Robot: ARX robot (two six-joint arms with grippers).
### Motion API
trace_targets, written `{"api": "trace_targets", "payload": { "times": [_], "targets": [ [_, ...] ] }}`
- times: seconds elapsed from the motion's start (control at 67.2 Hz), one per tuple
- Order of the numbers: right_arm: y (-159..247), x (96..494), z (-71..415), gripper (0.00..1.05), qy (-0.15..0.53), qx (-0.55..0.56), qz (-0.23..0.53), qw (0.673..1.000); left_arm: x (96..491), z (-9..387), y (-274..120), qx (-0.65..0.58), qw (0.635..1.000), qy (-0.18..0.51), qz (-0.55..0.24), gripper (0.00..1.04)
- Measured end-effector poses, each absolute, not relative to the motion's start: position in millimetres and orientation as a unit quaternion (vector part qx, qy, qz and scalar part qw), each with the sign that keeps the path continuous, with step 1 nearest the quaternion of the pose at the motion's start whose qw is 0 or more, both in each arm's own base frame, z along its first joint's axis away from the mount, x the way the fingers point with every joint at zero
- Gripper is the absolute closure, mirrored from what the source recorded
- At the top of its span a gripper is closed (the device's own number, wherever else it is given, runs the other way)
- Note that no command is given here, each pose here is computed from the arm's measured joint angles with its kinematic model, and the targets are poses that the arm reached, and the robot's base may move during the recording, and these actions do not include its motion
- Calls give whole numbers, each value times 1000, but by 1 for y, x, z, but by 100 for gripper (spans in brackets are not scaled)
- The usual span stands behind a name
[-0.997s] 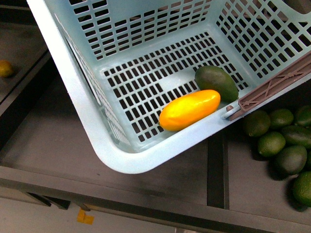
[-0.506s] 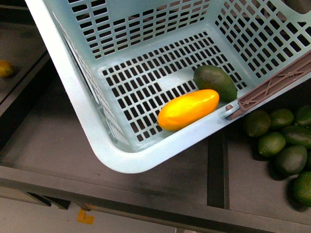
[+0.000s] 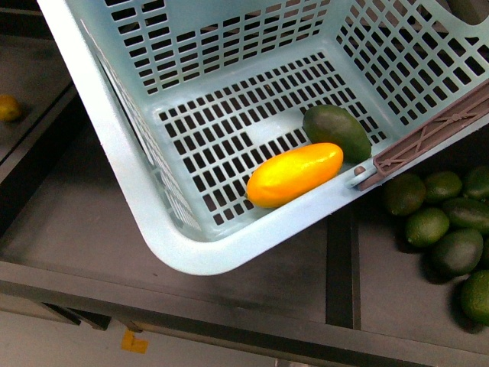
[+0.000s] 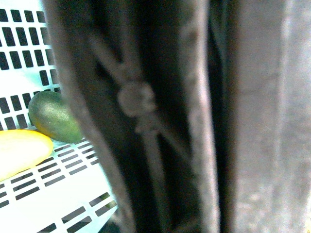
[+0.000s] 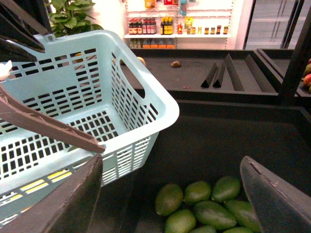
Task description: Pick mango and avocado into basket
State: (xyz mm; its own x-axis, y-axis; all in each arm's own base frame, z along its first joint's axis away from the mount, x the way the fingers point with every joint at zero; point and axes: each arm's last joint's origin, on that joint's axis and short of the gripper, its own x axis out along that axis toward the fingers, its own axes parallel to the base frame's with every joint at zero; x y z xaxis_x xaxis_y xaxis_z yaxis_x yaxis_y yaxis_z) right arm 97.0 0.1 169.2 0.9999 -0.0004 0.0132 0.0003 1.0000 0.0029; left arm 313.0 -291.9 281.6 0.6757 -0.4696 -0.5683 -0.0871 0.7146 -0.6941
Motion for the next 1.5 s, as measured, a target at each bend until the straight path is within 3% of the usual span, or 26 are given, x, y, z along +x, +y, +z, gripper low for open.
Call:
{"api": "trace_targets", "payload": {
  "times": [0.059, 0.104, 0.223, 0.907, 1.443, 1.502],
  "targets": [
    [0, 97, 169, 7, -7, 2, 0, 1000, 314, 281, -292, -387, 853, 351, 7, 91],
    [0, 97, 169, 9, -7, 1, 1, 1000, 318, 280, -292, -433, 846, 304, 73, 91],
    [0, 97, 169, 9, -7, 1, -1, 1000, 346, 276, -272, -473, 833, 248, 142, 91],
    [0, 97, 169, 9, -7, 1, 1, 1000, 483, 164, -216, -548, 746, 334, 175, 91],
    [0, 97, 169, 9, -7, 1, 1, 1000, 494, 142, -208, -550, 726, 376, 169, 91],
    [0, 97, 169, 9, -7, 1, 1, 1000, 493, 139, -207, -550, 725, 378, 172, 82]
  ]
}}
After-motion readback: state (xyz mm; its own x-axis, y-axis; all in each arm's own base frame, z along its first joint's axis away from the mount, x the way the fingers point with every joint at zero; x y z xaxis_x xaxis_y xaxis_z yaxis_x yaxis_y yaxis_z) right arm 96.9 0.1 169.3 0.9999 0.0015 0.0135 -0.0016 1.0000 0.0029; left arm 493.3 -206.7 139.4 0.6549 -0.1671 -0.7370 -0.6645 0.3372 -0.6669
